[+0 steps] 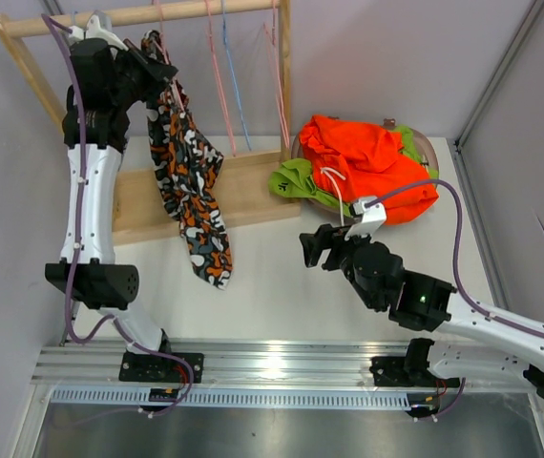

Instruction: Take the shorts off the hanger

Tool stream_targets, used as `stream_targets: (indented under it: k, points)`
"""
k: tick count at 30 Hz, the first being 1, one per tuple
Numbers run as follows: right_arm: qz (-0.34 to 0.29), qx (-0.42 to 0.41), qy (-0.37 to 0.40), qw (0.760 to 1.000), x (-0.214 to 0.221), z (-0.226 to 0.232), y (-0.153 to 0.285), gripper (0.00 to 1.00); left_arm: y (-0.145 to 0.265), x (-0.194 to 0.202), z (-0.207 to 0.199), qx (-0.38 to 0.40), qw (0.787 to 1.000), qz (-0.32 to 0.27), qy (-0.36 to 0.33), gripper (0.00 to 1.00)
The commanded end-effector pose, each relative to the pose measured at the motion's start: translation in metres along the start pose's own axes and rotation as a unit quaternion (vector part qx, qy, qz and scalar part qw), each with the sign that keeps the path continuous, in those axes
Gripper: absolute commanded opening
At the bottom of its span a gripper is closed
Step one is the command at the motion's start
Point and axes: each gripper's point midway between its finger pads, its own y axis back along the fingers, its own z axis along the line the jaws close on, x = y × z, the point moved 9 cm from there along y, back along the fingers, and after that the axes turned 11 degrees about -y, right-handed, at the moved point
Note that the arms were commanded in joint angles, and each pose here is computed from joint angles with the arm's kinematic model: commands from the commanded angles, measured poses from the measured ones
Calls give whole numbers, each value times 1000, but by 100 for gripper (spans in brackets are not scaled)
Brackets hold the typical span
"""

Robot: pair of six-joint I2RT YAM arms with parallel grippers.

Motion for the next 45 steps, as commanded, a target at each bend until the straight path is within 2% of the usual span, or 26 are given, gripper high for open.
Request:
stream_targets:
  k: [1, 8, 12, 16, 23, 30, 31, 33, 34, 35, 37, 38, 39, 41, 42, 43, 45]
  points:
    - [-17, -19, -15, 1000, -10, 10, -3, 78, 37, -38, -37, 55, 996, -55, -35, 0]
    - [-33, -101, -9, 994, -42, 54, -8, 79, 81, -56, -63, 99, 992, -77, -24, 0]
    - [-33, -160, 7, 987, -53, 100, -16, 80, 105, -55, -70, 107, 990, -85, -19, 0]
    - [-65, -212, 20, 975, -77, 156, -14, 82, 116, -49, -69, 106, 990, -89, -14, 0]
    - [-68, -237, 29, 969, -63, 212, -47, 86, 133, -40, -73, 125, 989, -82, 1, 0]
    - [-45, -229, 18, 972, -29, 231, -88, 86, 150, -40, -82, 157, 984, -79, 17, 0]
    - [-45, -226, 17, 973, -27, 230, -93, 83, 152, -41, -84, 164, 983, -81, 22, 0]
    - [-34, -222, 19, 974, -14, 231, -103, 61, 157, -40, -86, 171, 982, -82, 24, 0]
    - [-31, -219, 18, 975, -9, 231, -106, 38, 159, -41, -88, 176, 980, -84, 24, 0]
    - [-29, -216, 20, 976, -7, 230, -107, 29, 160, -41, -88, 177, 980, -83, 24, 0]
    - [-18, -207, 25, 978, 4, 227, -108, 3, 162, -41, -89, 178, 980, -83, 20, 0]
    - [-14, -203, 27, 979, 7, 225, -105, 0, 163, -41, -88, 177, 980, -85, 17, 0]
    - [-19, -205, 23, 978, 2, 224, -96, 0, 162, -41, -87, 173, 981, -87, 10, 0]
    - [-4, -196, 31, 980, 19, 215, -81, 0, 161, -44, -86, 163, 982, -92, 0, 0]
    - [-9, -199, 22, 980, 10, 212, -67, 0, 154, -44, -82, 156, 984, -90, -7, 0]
    - [7, -191, 28, 981, 27, 206, -55, 0, 154, -48, -83, 154, 984, -94, -12, 0]
    - [15, -186, 30, 982, 35, 199, -37, 0, 152, -53, -81, 142, 985, -99, -20, 0]
